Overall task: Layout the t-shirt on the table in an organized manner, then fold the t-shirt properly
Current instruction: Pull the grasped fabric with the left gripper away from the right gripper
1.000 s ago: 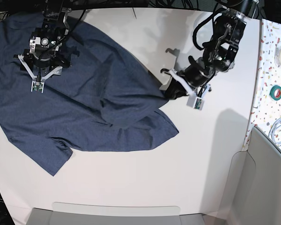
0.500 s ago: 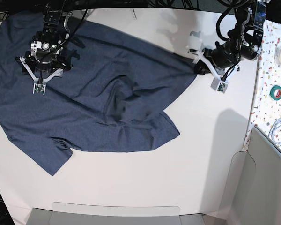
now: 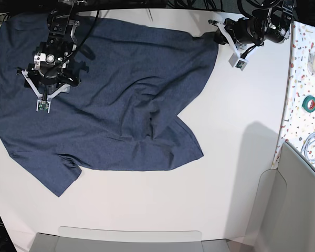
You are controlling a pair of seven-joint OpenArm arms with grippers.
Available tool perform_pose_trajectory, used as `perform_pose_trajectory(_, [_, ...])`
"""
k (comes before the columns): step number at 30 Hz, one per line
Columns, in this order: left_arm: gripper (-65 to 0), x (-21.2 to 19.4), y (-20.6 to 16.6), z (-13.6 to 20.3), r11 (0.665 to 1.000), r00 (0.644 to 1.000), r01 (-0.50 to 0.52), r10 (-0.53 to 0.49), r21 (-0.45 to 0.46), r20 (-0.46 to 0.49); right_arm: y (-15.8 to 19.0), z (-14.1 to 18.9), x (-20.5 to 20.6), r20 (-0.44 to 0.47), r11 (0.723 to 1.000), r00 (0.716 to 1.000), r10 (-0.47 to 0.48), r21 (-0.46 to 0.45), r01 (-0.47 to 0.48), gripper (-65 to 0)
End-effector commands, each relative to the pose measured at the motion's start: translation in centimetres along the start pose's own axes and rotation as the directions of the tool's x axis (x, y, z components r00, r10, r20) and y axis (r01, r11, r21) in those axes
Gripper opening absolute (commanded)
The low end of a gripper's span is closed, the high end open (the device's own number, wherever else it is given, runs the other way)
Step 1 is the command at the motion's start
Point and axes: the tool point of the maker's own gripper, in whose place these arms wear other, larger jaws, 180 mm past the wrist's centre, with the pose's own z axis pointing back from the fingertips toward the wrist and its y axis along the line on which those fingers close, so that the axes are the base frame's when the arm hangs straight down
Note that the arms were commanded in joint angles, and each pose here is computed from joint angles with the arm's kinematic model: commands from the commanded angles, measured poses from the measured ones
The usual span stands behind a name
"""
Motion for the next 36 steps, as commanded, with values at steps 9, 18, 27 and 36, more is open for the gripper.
perform_pose_trajectory(9, [-65.0,-2.4,-0.5,0.5,1.0,0.999,0.006,-0.006,-0.01,-0.052,-0.3,0.2,1.9,0.053,1.0,0.999,-0.009,-0.011,0.009,-29.0])
perform_pose_trajectory(18, [-65.0,0.2,1.7,3.1,0.995,0.996,0.079,-0.081,0.059,0.036,-0.3,0.2,1.8,0.05,1.0,0.999,-0.008,-0.011,0.008,-29.0])
perform_pose_trajectory(27, [-65.0,7.5,4.5,9.4,0.977,0.887,-0.198,0.212,-0.077,0.409,-0.3,0.2,1.7,0.049,1.0,0.999,-0.007,-0.011,0.007,-29.0])
perform_pose_trajectory(36, [-65.0,4.3,3.0,8.3,0.951,0.916,-0.269,0.301,-0.151,0.267,-0.3,0.2,1.7,0.049,1.0,0.999,-0.008,-0.009,0.008,-29.0])
